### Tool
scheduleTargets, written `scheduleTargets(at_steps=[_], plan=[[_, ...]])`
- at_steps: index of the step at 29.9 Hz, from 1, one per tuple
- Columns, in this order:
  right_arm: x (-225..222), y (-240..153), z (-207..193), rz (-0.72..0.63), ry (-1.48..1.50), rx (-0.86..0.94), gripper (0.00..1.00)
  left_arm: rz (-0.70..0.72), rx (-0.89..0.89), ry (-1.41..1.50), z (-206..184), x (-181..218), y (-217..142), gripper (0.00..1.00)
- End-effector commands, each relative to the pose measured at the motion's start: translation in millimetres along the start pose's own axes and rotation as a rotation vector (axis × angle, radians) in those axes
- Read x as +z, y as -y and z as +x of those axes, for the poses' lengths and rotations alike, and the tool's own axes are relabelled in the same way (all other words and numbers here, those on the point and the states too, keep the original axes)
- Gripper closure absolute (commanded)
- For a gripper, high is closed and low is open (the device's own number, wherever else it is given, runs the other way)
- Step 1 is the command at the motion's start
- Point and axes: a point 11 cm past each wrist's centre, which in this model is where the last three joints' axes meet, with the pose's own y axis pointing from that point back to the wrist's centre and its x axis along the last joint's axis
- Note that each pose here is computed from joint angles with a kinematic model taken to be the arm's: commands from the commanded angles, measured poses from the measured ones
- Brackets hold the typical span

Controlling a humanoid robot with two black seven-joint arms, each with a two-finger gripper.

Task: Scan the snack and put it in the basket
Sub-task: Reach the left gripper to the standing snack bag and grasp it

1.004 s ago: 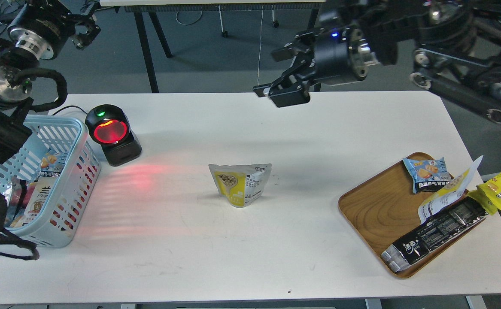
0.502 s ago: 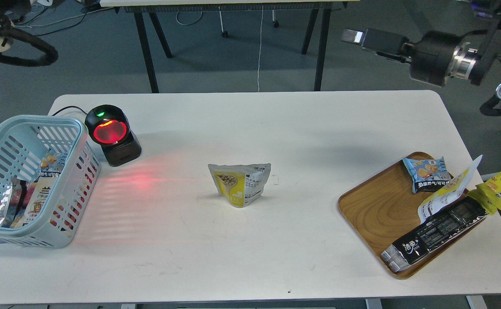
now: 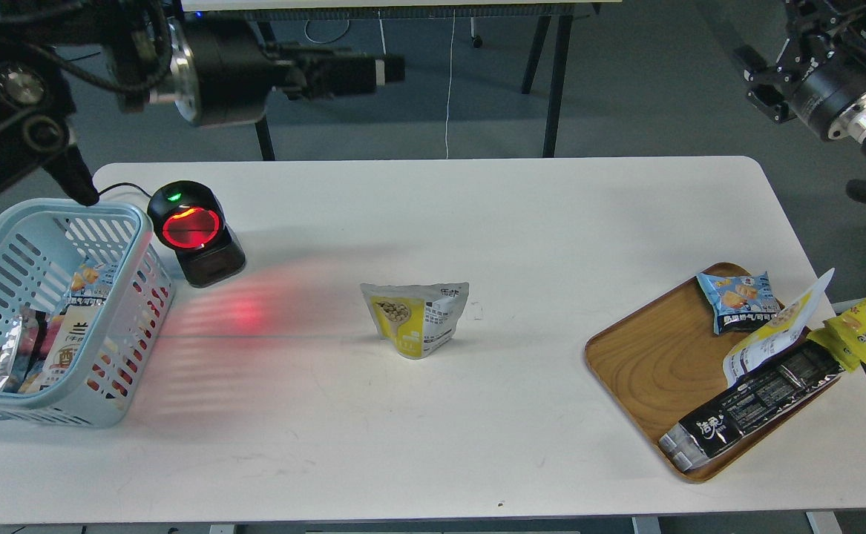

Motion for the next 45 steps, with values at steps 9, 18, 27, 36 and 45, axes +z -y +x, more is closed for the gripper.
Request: scheduleTargets(at_steps=[9,18,27,36,45], plan=[[22,-11,8,-0.010,0.085,0.043,0.01,-0.059,-0.143,0.431,-76,46,56,0.10],[35,-18,8,-0.009,0.147,0.069,0.01,-0.070,-0.324,0.604,-136,42,68,0.11],[37,-13,-3,-0.006,0.166,0.051,0.01,-0.080,-0.409,0.569,-157,26,79,0.19],[34,-7,-16,0.006,0.189,0.016,0.01,-0.035,-0.430,0.542,-160,8,84,0.55],[30,-7,-14,0.020,0.197,0.021,0.01,-0.094,-0.451,0.524,-163,12,82,0.93]])
